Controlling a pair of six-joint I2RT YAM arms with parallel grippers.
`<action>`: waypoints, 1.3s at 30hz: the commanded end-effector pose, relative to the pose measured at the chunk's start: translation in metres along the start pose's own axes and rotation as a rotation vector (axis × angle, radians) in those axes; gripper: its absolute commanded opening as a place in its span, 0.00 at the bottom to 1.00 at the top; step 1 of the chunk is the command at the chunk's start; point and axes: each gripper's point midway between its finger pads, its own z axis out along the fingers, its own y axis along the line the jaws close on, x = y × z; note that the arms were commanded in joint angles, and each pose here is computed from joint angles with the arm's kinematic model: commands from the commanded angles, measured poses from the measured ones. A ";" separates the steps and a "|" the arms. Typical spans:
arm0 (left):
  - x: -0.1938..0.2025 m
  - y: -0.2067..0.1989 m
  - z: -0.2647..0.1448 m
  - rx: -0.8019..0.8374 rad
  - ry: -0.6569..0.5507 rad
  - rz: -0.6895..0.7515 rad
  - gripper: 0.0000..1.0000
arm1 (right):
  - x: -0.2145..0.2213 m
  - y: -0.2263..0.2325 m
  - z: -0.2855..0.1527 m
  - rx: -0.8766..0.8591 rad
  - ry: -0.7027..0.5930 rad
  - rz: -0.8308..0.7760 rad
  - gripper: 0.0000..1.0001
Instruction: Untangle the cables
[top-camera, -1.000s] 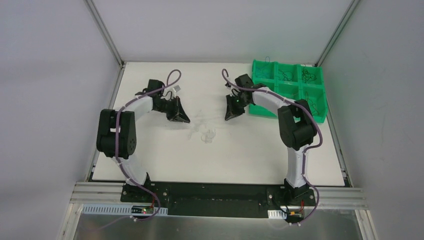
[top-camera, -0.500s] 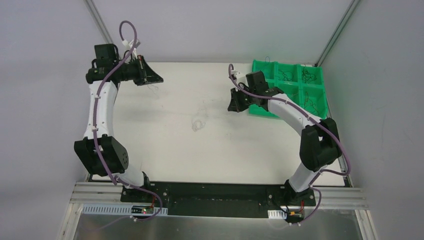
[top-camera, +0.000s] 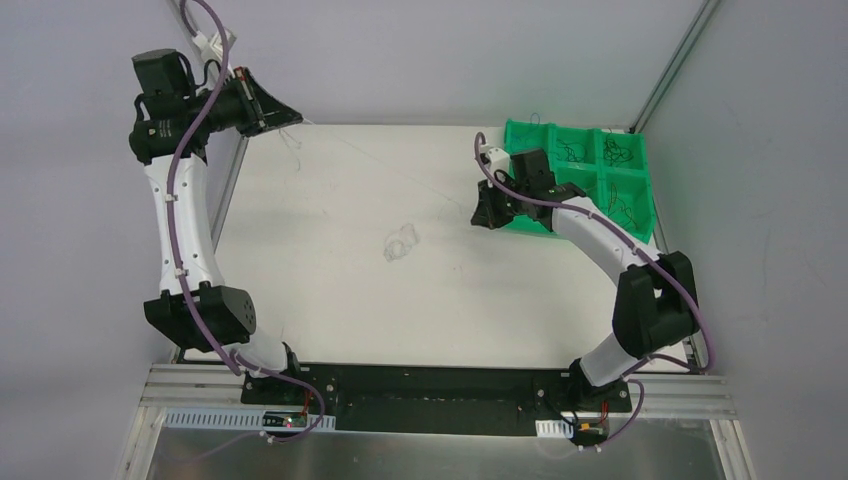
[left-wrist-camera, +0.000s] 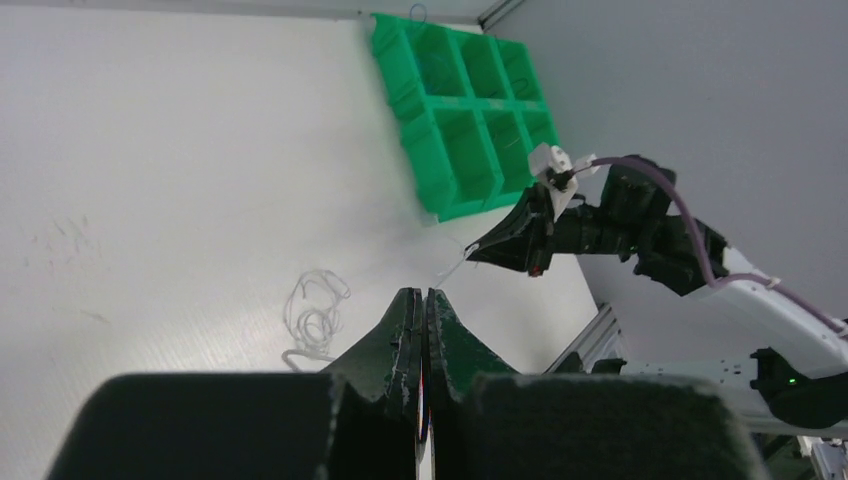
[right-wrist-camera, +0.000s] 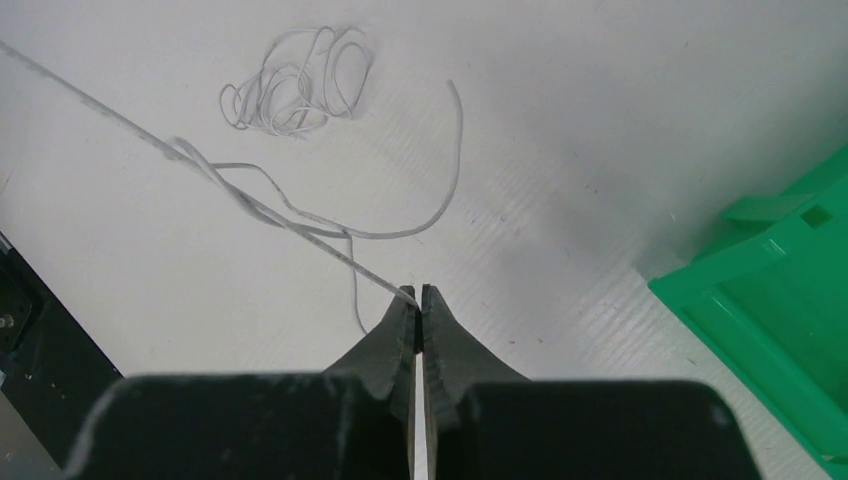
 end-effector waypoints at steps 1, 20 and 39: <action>-0.116 -0.060 -0.061 0.015 -0.414 0.326 0.00 | 0.089 -0.055 -0.037 0.222 0.314 0.140 0.00; 0.106 -0.151 0.099 0.482 0.196 0.104 0.00 | -0.119 0.129 -0.119 -0.280 -0.338 -0.058 0.00; 0.158 -0.188 0.119 0.583 0.324 0.100 0.00 | -0.147 0.173 -0.148 -0.370 -0.468 -0.089 0.00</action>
